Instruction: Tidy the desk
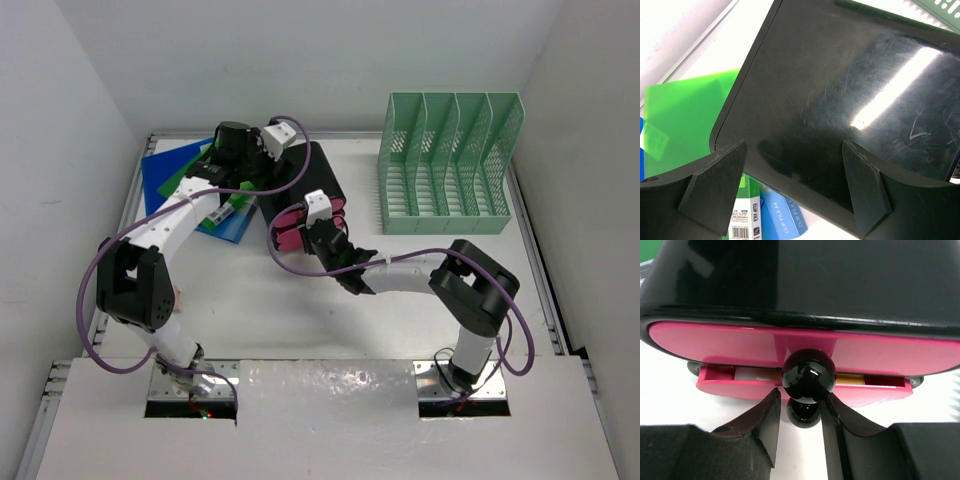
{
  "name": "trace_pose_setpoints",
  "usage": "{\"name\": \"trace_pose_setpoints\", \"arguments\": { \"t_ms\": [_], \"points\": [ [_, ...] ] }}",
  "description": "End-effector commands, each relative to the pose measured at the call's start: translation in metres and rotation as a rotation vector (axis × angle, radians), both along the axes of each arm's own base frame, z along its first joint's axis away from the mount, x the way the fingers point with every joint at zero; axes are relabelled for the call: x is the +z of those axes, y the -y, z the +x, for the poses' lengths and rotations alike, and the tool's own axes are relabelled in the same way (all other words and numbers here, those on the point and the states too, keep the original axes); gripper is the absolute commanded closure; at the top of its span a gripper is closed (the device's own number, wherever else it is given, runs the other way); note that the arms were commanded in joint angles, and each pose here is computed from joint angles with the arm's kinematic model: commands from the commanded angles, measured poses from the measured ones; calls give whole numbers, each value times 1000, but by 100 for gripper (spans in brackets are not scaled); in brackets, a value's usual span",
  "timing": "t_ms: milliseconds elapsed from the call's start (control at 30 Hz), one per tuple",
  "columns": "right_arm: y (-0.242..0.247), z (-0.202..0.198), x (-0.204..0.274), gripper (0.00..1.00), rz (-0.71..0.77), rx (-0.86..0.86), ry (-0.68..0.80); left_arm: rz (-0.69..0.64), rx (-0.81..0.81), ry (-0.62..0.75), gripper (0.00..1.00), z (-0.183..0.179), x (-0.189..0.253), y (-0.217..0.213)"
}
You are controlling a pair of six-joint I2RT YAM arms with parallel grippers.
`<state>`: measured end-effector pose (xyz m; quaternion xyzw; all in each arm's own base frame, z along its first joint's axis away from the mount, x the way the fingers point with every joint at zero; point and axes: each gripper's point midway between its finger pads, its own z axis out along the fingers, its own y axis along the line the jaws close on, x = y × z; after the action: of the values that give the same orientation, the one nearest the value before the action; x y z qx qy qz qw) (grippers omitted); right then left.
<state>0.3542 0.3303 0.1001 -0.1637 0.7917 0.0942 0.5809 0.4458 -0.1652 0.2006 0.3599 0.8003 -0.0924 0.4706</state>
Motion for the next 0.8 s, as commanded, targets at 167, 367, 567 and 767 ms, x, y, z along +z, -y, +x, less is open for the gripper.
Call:
{"name": "trace_pose_setpoints", "arguments": {
  "t_ms": [167,367,567,767],
  "points": [
    [-7,8,20,65,35,-2,50,22,-24,-46,25,-5,-16,1],
    [6,-13,51,64,184,-76,171,26,-29,-45,25,-4,-16,2],
    [11,-34,47,61,184,-69,199,28,-31,-50,25,-4,-17,2],
    [25,-35,23,60,245,-155,156,21,-33,-48,25,-4,-15,3]
  ]
}}
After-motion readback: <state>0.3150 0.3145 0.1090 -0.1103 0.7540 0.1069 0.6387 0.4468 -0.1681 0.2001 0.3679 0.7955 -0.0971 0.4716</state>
